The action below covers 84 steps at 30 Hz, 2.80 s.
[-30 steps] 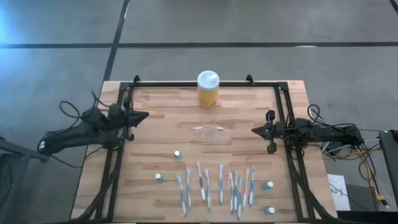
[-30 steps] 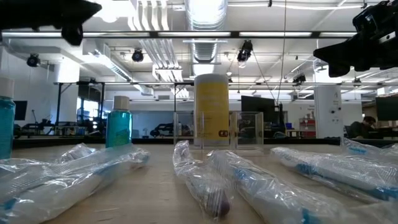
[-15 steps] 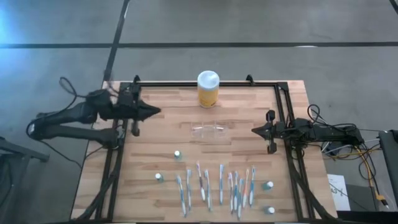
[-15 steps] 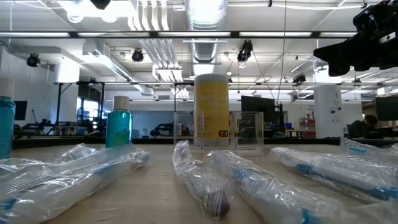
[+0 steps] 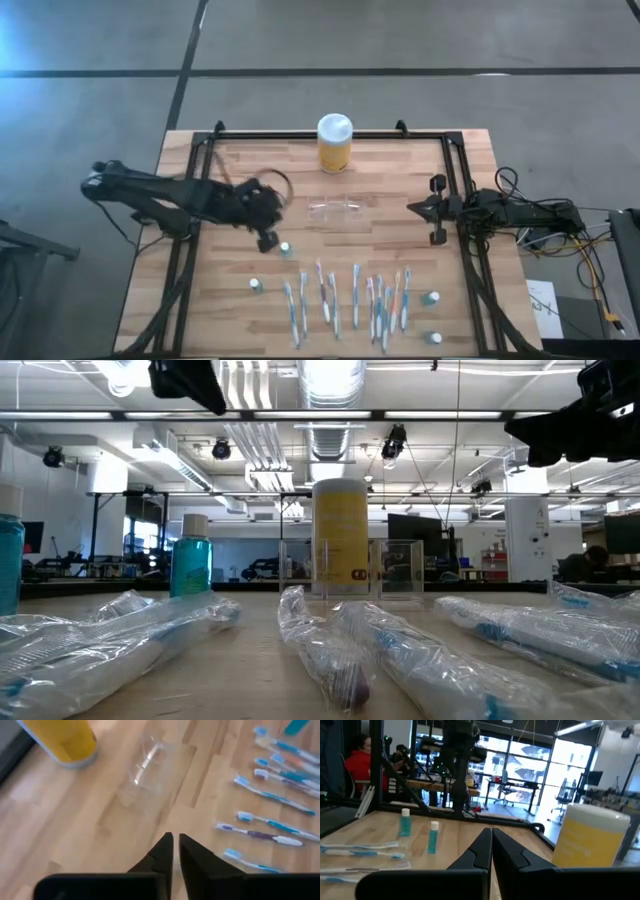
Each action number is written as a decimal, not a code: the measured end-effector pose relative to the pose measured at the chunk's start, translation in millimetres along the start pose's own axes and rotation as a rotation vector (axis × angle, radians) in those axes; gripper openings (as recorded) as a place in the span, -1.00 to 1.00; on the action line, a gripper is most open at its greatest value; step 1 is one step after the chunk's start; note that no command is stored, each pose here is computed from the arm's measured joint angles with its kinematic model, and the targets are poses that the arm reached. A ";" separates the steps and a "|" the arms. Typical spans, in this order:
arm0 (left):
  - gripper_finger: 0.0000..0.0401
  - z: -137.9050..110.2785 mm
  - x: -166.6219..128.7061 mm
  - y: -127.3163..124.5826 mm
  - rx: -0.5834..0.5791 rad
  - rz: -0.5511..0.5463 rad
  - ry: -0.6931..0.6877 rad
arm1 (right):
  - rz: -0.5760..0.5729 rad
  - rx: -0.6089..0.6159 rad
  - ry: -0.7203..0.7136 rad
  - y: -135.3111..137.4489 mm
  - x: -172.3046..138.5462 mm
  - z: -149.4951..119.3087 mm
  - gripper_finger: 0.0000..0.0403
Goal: Pick & Place toothbrushing station
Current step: Put the blue mouthwash into the transparent organizer
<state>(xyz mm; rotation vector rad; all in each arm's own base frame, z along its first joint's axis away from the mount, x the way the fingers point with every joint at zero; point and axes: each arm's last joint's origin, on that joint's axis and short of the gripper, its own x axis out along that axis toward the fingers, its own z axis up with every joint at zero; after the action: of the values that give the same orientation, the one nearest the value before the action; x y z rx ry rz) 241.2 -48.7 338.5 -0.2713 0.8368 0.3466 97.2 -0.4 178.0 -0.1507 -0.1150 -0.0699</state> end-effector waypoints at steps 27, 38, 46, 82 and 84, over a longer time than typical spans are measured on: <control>0.22 -13.6 90.3 -40.1 -0.123 0.153 0.465 | -0.007 -0.081 -0.023 -0.4 -0.1 2.1 -0.96; 0.22 -17.2 106.0 -41.1 -0.122 0.167 0.517 | -0.004 -0.079 -0.012 -0.2 0.0 0.8 -0.96; 0.22 -18.7 111.3 -39.1 -0.113 0.167 0.523 | -0.005 -0.078 -0.012 -0.2 0.0 0.8 -0.96; 0.22 -29.9 126.1 -34.9 -0.096 0.147 0.519 | -0.004 -0.067 -0.014 -0.2 0.0 1.0 -0.96; 0.22 -29.7 126.3 -35.1 -0.096 0.144 0.516 | -0.005 -0.067 -0.014 -0.3 0.0 1.0 -0.96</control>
<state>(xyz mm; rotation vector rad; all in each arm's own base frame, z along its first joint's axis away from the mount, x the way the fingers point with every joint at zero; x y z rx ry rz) 313.6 -67.4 226.7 -0.3996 1.3534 0.4611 97.1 -0.5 179.1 -0.2177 -0.1274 -0.0777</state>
